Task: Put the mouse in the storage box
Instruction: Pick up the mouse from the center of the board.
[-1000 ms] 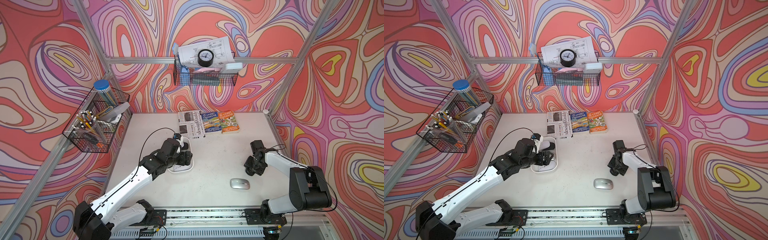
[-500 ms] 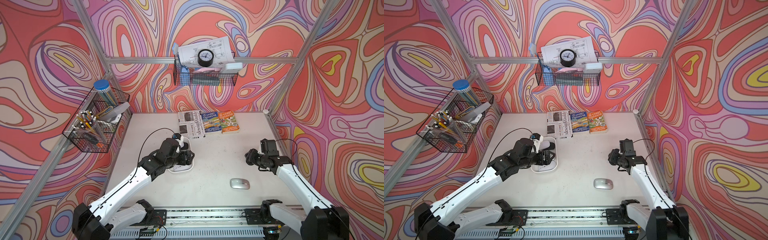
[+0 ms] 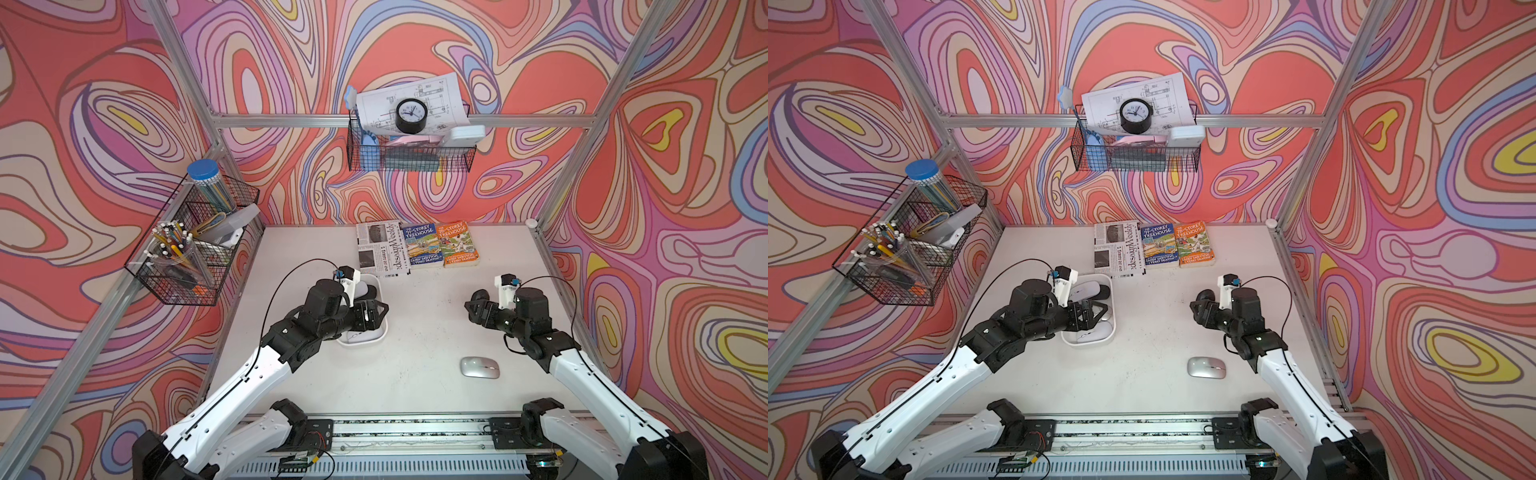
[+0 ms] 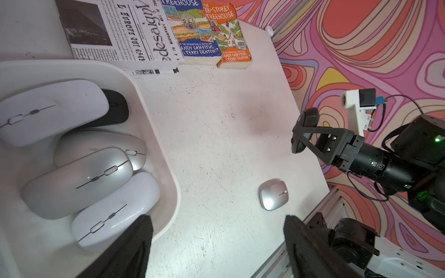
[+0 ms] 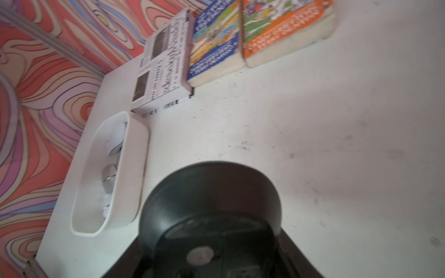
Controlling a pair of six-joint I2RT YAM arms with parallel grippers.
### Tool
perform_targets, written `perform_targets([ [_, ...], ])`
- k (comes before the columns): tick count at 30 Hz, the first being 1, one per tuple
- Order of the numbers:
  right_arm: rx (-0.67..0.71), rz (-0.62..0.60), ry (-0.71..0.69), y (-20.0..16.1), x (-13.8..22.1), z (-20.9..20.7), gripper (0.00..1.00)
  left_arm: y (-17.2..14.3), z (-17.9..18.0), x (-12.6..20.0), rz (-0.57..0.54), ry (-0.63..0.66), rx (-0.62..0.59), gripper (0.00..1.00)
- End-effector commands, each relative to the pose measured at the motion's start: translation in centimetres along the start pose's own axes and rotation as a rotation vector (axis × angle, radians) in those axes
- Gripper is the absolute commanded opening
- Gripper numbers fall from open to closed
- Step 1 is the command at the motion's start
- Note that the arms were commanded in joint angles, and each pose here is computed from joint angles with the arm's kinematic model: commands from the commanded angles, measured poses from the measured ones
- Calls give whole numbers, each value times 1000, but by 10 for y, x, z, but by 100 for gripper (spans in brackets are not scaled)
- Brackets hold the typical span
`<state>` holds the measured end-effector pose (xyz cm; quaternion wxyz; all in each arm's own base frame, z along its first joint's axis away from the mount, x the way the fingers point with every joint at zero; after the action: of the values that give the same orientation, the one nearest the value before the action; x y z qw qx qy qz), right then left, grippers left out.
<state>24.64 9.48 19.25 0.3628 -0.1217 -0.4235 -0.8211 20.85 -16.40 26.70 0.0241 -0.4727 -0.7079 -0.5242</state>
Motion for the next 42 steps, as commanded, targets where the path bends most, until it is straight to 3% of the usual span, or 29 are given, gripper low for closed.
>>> perform_targets([
  [1, 228, -68, 193, 3, -8, 42, 36, 8, -13, -4, -3, -135, 26, 83],
  [9, 513, -53, 479, -33, -21, 94, 38, 20, -34, 0, -6, -299, 25, 84],
  [17, 648, 6, 587, -58, -28, 117, 39, 19, -49, -19, 74, -370, 41, 83],
  [29, 761, 35, 617, -67, -26, 128, 40, 3, -62, -60, 249, -317, 9, 79],
  [37, 796, 44, 620, -68, -24, 129, 40, -4, -66, -79, 316, -302, 8, 67],
  [42, 815, 50, 596, -67, -27, 128, 40, -5, -68, -84, 340, -281, -7, 54],
])
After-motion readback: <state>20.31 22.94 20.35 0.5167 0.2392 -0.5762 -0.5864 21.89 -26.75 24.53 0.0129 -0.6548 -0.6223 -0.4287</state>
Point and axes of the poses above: each gripper's point midway between its finger pads, its own x axis back along the fingers, its own z axis along the line the jaws close on, y = z × x, the point moved 7 cm from there along x, back along the fingers, and after that the axes turned 12 degrees about -x, right-handed, at the moved point
